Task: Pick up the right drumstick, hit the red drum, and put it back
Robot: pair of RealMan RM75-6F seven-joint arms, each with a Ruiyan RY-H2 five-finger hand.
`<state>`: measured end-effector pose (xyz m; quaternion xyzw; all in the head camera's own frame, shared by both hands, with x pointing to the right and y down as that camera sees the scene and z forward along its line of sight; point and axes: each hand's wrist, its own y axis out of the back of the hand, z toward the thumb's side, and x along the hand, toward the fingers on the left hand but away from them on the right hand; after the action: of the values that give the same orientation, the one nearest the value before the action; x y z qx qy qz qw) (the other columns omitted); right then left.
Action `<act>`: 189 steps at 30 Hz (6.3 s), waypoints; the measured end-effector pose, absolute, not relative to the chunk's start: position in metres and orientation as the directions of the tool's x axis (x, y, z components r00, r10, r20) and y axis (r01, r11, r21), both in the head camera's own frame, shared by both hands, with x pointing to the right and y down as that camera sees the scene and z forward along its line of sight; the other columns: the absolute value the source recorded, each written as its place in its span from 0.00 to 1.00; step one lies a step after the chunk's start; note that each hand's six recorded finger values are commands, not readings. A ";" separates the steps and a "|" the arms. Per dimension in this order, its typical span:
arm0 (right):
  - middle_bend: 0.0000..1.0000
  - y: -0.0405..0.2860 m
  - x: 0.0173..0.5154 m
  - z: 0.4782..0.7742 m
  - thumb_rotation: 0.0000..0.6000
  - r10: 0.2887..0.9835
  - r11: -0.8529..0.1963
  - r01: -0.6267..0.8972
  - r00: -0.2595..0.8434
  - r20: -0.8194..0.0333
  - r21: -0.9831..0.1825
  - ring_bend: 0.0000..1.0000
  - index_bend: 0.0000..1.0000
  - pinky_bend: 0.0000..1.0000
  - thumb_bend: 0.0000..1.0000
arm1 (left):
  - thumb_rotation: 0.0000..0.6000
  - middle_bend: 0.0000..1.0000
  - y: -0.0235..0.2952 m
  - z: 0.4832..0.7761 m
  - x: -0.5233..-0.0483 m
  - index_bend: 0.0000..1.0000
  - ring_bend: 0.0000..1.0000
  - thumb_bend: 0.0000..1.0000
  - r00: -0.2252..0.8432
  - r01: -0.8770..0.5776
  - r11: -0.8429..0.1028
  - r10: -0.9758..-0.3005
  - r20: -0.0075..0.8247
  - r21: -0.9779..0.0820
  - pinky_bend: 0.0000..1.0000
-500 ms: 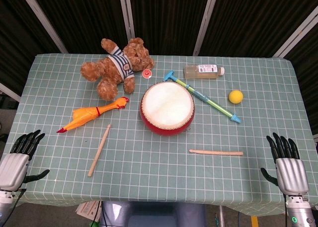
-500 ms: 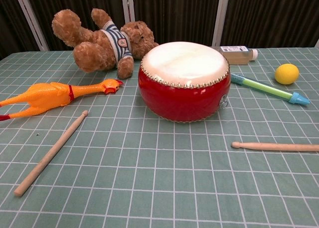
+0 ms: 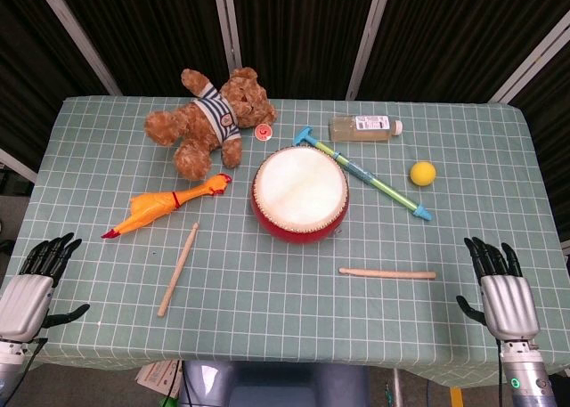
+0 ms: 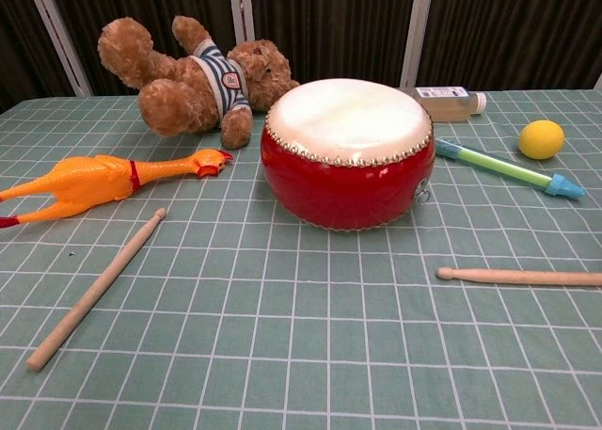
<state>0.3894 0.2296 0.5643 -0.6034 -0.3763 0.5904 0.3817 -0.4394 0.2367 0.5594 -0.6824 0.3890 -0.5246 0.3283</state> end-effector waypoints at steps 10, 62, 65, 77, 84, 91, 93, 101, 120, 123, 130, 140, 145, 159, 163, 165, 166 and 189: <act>1.00 0.208 0.364 0.598 1.00 0.869 -0.493 -0.045 0.021 -0.494 -0.869 1.00 0.40 0.82 0.31 | 1.00 0.00 0.237 0.557 -0.440 0.00 0.00 0.00 0.156 -0.193 -0.482 -0.875 0.458 -0.854 0.00; 1.00 0.217 0.340 0.713 1.00 0.718 -0.694 -0.181 -0.098 -0.689 -0.697 1.00 0.57 0.85 0.45 | 1.00 0.00 0.238 0.559 -0.438 0.00 0.00 0.00 0.166 -0.205 -0.504 -0.863 0.478 -0.839 0.00; 1.00 0.220 0.341 0.716 1.00 0.713 -0.700 -0.179 -0.105 -0.694 -0.692 1.00 0.78 0.85 0.53 | 1.00 0.00 0.238 0.559 -0.439 0.00 0.00 0.00 0.164 -0.206 -0.504 -0.863 0.478 -0.839 0.00; 1.00 0.210 0.333 0.699 1.00 0.754 -0.655 -0.150 -0.067 -0.654 -0.740 1.00 0.94 0.85 0.62 | 1.00 0.00 0.238 0.559 -0.439 0.00 0.00 0.00 0.165 -0.206 -0.503 -0.863 0.477 -0.839 0.00; 1.00 0.189 0.330 0.657 1.00 0.807 -0.589 -0.106 -0.026 -0.590 -0.801 1.00 0.96 0.85 0.64 | 1.00 0.00 0.238 0.559 -0.438 0.00 0.00 0.00 0.164 -0.204 -0.503 -0.863 0.477 -0.840 0.00; 1.00 0.159 0.344 0.613 1.00 0.844 -0.529 0.036 -0.078 -0.530 -0.848 1.00 0.97 0.85 0.66 | 1.00 0.00 0.238 0.559 -0.438 0.00 0.00 0.00 0.162 -0.200 -0.501 -0.864 0.476 -0.842 0.00; 1.00 0.153 0.347 0.604 1.00 0.845 -0.515 0.112 -0.102 -0.525 -0.850 1.00 0.97 0.85 0.66 | 1.00 0.00 0.238 0.559 -0.438 0.00 0.00 0.00 0.162 -0.200 -0.502 -0.864 0.477 -0.842 0.00; 1.00 0.125 0.354 0.575 1.00 0.850 -0.435 0.305 -0.170 -0.498 -0.847 1.00 0.98 0.85 0.66 | 1.00 0.00 0.238 0.560 -0.438 0.00 0.00 0.00 0.164 -0.201 -0.504 -0.863 0.478 -0.840 0.00; 1.00 0.063 0.307 0.569 1.00 0.833 -0.208 0.678 -0.255 -0.491 -0.705 1.00 0.98 0.85 0.66 | 1.00 0.00 0.237 0.559 -0.440 0.00 0.00 0.00 0.167 -0.227 -0.524 -0.851 0.497 -0.821 0.00; 1.00 0.063 0.302 0.576 1.00 0.830 -0.194 0.696 -0.259 -0.493 -0.692 1.00 0.98 0.85 0.66 | 1.00 0.00 0.237 0.560 -0.441 0.00 0.00 0.00 0.167 -0.230 -0.527 -0.850 0.500 -0.818 0.00; 1.00 0.067 0.290 0.596 1.00 0.844 -0.250 0.624 -0.234 -0.483 -0.740 1.00 0.98 0.85 0.67 | 1.00 0.00 0.237 0.559 -0.441 0.00 0.00 0.00 0.168 -0.235 -0.528 -0.849 0.501 -0.816 0.00; 1.00 0.079 0.281 0.636 1.00 0.945 -0.317 -0.263 -0.008 -0.326 -0.911 1.00 0.99 0.87 0.67 | 1.00 0.00 0.237 0.556 -0.442 0.00 0.00 0.00 0.164 -0.243 -0.522 -0.853 0.495 -0.818 0.00; 1.00 0.078 0.279 0.642 1.00 0.960 -0.235 -0.468 0.026 -0.279 -0.852 1.00 0.99 0.87 0.67 | 1.00 0.00 0.238 0.555 -0.443 0.00 0.00 0.00 0.163 -0.247 -0.523 -0.852 0.498 -0.816 0.00; 1.00 0.052 0.267 0.581 1.00 0.956 -0.107 0.426 -0.205 -0.211 -0.898 1.00 0.99 0.87 0.67 | 1.00 0.00 0.239 0.557 -0.441 0.00 0.00 0.00 0.159 -0.249 -0.532 -0.847 0.508 -0.809 0.00; 1.00 0.053 0.277 0.572 1.00 0.914 -0.020 0.655 -0.294 -0.279 -0.755 1.00 0.99 0.87 0.67 | 1.00 0.00 0.239 0.557 -0.441 0.00 0.00 0.00 0.160 -0.247 -0.533 -0.846 0.508 -0.809 0.00; 1.00 0.056 0.282 0.573 1.00 0.894 0.002 0.706 -0.318 -0.315 -0.708 1.00 0.99 0.87 0.67 | 1.00 0.00 0.239 0.557 -0.441 0.00 0.00 0.00 0.160 -0.247 -0.533 -0.846 0.508 -0.809 0.00; 1.00 0.058 0.285 0.575 1.00 0.882 0.005 0.726 -0.327 -0.339 -0.688 1.00 0.99 0.87 0.67 | 1.00 0.00 0.239 0.557 -0.441 0.00 0.00 0.00 0.159 -0.247 -0.532 -0.846 0.508 -0.810 0.00; 1.00 0.098 0.270 0.665 1.00 0.957 -0.206 -0.553 0.058 -0.284 -0.807 1.00 1.00 0.87 0.67 | 1.00 0.00 0.239 0.555 -0.441 0.00 0.00 0.00 0.163 -0.263 -0.531 -0.847 0.506 -0.805 0.00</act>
<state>0.2697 0.0979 0.6647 -0.4320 -0.2336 0.6452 0.5853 -0.4414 0.2390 0.5546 -0.7078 0.3921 -0.5145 0.2839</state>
